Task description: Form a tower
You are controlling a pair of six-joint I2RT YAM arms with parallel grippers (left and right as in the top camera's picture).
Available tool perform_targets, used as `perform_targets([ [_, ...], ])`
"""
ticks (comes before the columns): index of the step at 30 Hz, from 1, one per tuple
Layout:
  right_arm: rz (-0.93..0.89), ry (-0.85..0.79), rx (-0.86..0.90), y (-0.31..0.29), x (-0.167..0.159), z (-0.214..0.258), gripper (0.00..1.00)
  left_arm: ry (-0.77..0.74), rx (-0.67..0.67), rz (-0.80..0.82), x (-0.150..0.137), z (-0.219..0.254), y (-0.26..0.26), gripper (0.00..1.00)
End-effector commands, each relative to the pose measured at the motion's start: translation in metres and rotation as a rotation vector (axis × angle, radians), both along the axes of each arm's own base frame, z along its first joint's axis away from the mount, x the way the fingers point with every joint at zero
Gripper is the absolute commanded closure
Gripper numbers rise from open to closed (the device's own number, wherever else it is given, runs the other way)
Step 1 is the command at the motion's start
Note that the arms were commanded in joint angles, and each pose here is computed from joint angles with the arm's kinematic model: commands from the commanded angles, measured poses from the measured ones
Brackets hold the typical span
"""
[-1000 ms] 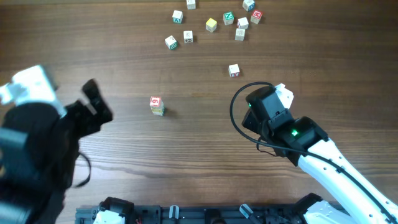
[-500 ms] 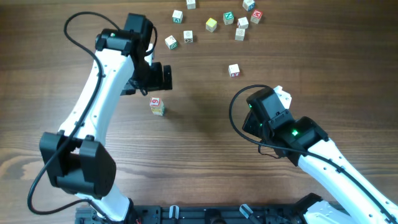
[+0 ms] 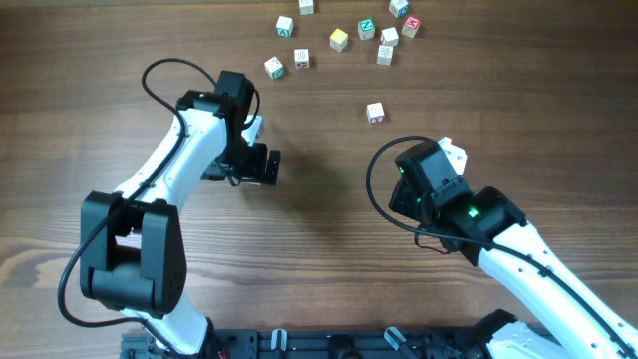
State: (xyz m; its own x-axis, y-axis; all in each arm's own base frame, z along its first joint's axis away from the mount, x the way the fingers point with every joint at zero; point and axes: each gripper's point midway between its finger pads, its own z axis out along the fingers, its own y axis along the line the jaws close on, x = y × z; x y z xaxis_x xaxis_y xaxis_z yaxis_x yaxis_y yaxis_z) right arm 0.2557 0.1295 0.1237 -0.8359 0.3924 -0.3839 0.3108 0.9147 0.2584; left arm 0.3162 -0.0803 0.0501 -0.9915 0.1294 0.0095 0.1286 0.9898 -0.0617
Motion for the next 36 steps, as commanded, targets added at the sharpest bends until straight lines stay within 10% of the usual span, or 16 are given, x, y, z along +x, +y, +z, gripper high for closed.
perform_targets([
  [1,0.002,-0.011,-0.031,-0.006,0.002,-0.001,0.94,0.004,-0.011,-0.042,-0.004,-0.009,-0.002,0.04],
  [8,0.002,-0.017,-0.027,-0.005,0.003,-0.001,0.94,0.01,0.024,-0.042,-0.008,-0.017,0.005,0.39],
  [18,0.002,-0.018,-0.027,-0.005,0.003,-0.001,0.94,0.008,0.032,-0.042,-0.009,-0.019,0.007,0.56],
  [23,0.002,-0.017,-0.028,-0.005,0.003,-0.001,0.94,0.008,0.032,-0.042,-0.009,-0.019,0.007,0.4],
  [27,0.002,-0.018,-0.027,-0.005,0.003,-0.001,0.93,0.003,0.03,-0.042,-0.007,-0.015,0.006,0.0],
  [36,0.001,-0.025,-0.022,-0.004,0.005,0.0,0.91,-0.265,-0.041,-0.069,0.014,0.087,-0.011,0.0],
])
